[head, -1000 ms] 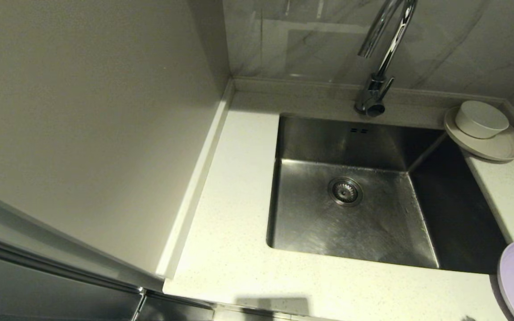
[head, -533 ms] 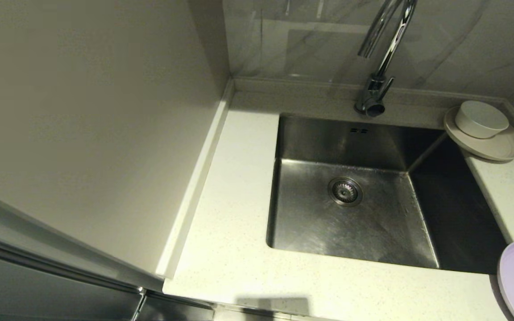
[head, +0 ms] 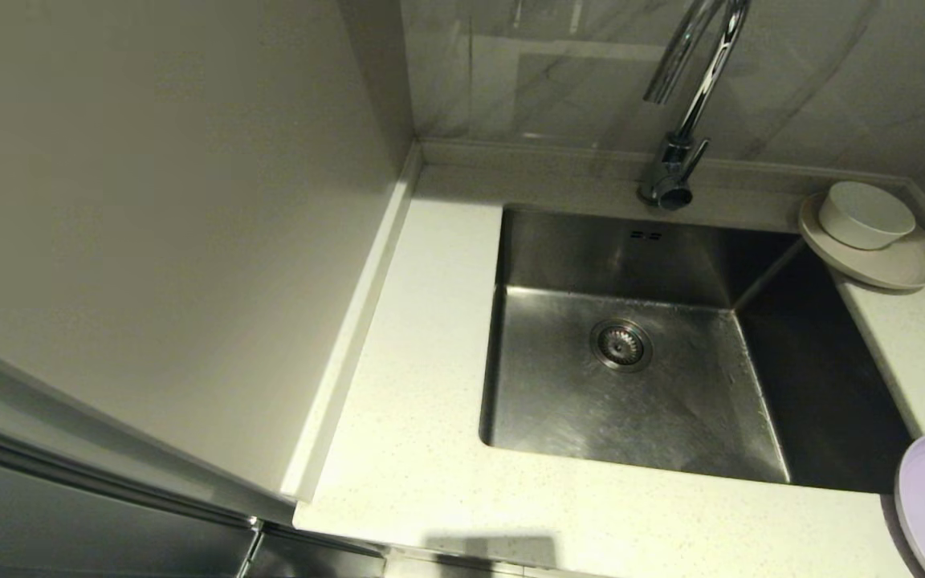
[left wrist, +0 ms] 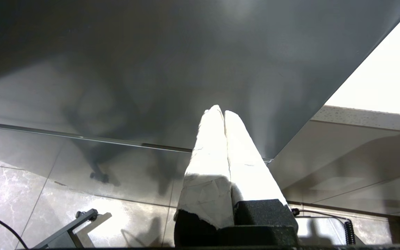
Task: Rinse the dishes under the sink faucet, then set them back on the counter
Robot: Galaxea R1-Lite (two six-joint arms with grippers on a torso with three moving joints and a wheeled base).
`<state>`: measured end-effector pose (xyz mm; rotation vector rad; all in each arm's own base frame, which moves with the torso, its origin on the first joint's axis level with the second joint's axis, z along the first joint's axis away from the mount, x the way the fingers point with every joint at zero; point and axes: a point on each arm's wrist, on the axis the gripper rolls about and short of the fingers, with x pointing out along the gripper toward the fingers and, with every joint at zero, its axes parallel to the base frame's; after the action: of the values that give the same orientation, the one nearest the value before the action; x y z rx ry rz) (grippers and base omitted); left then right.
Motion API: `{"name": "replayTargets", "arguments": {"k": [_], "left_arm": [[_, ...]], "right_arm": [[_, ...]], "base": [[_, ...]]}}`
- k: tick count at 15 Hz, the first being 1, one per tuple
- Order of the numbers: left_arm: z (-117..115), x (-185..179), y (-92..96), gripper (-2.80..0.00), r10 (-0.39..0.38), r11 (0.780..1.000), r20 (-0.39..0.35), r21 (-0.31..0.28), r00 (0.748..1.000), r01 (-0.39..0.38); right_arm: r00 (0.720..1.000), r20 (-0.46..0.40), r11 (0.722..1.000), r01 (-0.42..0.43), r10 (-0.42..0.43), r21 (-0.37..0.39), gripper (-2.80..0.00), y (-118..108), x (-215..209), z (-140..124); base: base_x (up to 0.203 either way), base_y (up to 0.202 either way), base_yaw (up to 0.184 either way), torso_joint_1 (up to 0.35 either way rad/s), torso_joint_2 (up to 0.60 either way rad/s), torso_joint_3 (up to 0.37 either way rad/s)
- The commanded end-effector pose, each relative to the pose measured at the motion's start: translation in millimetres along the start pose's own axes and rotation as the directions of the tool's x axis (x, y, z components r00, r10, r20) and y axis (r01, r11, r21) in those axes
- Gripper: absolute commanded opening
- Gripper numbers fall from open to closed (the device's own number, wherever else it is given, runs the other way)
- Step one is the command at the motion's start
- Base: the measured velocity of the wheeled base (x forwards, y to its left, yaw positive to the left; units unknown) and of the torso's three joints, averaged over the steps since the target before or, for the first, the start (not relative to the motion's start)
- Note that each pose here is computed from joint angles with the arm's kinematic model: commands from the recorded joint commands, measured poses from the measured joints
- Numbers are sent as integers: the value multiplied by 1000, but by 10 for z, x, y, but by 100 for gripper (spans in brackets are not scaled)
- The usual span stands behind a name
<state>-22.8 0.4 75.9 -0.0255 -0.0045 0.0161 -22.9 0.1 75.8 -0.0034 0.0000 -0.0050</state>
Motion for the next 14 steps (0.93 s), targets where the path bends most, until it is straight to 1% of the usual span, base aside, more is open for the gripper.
{"name": "replayTargets", "arguments": {"k": [1,14], "left_arm": [[0,-2,0,-280,1,1000,3,-1,1000,-1],[0,-2,0,-280,1,1000,3,-1,1000,-1]], "right_arm": [[1000,-4,1000,0,0,8,-280,0,2,-6],[1000,-3,1000,0,0,8,-280,0,1,-6]], "base": [[0,0,0,0,0,0],[0,0,0,0,0,0]]}}
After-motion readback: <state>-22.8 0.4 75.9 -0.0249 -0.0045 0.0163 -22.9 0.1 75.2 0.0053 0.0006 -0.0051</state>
